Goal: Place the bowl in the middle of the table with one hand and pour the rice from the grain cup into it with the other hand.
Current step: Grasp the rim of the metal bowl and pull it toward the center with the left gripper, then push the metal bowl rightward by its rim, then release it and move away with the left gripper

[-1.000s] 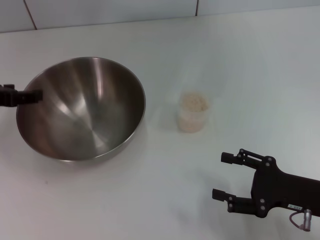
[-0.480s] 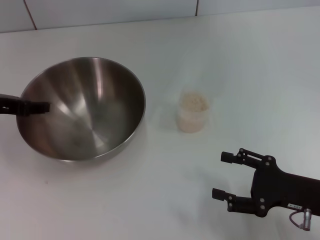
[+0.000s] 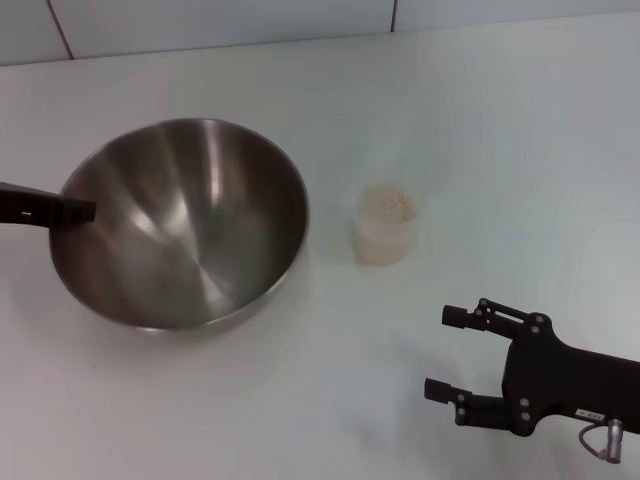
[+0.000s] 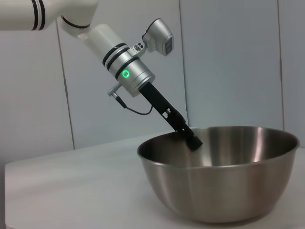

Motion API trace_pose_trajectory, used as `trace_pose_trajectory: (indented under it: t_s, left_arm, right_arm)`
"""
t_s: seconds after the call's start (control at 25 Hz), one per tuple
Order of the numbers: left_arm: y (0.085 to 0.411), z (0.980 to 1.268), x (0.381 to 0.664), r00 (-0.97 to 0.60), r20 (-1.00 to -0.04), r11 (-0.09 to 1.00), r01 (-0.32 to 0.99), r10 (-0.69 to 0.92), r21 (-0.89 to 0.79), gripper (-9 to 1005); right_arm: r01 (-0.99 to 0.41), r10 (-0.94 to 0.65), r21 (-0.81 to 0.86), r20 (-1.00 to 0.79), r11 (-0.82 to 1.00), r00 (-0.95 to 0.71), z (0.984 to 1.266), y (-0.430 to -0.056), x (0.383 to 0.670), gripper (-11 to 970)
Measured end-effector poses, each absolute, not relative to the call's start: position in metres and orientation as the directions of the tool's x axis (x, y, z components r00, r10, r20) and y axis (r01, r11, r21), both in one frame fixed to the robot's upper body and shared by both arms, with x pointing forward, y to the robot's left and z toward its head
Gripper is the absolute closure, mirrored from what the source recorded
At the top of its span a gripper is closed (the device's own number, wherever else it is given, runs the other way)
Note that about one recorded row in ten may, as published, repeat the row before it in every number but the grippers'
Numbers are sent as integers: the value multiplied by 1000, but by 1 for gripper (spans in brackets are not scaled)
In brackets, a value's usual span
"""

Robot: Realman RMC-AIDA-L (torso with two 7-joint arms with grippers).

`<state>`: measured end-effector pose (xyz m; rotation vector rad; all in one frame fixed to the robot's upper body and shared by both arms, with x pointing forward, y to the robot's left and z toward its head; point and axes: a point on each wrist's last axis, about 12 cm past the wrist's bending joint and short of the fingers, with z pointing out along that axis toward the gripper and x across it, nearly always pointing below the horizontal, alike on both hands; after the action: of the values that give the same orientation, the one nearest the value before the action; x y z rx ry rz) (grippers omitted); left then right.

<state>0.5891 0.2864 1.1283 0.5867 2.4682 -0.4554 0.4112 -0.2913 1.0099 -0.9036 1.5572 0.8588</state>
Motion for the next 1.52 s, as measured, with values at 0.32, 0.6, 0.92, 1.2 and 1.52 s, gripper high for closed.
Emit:
trace_pose_trajectory:
  t_s: [0.32, 0.6, 0.92, 1.2, 1.52]
  left_arm:
    - [279, 1134, 592, -751, -580, 831, 515, 317, -213, 907]
    - [271, 1150, 604, -730, -617, 800, 541, 293, -260, 957]
    - [252, 1142, 613, -731, -591, 788, 565, 341, -244, 966]
    - [237, 1143, 619, -718, -594, 771, 590, 364, -241, 966]
    - [211, 1138, 628, -706, -583, 743, 624, 402, -242, 966]
  right_arm:
    - [-892, -110, 62, -986, 448, -124, 1009, -291, 411, 150]
    - [-892, -110, 62, -986, 448, -124, 1009, -291, 411, 150]
    - [-891, -110, 65, -986, 449, -128, 1009, -292, 409, 150]
    - [-890, -110, 66, -985, 450, -129, 1009, -292, 409, 150]
    - [-891, -111, 66, -985, 449, -129, 1008, -292, 409, 150]
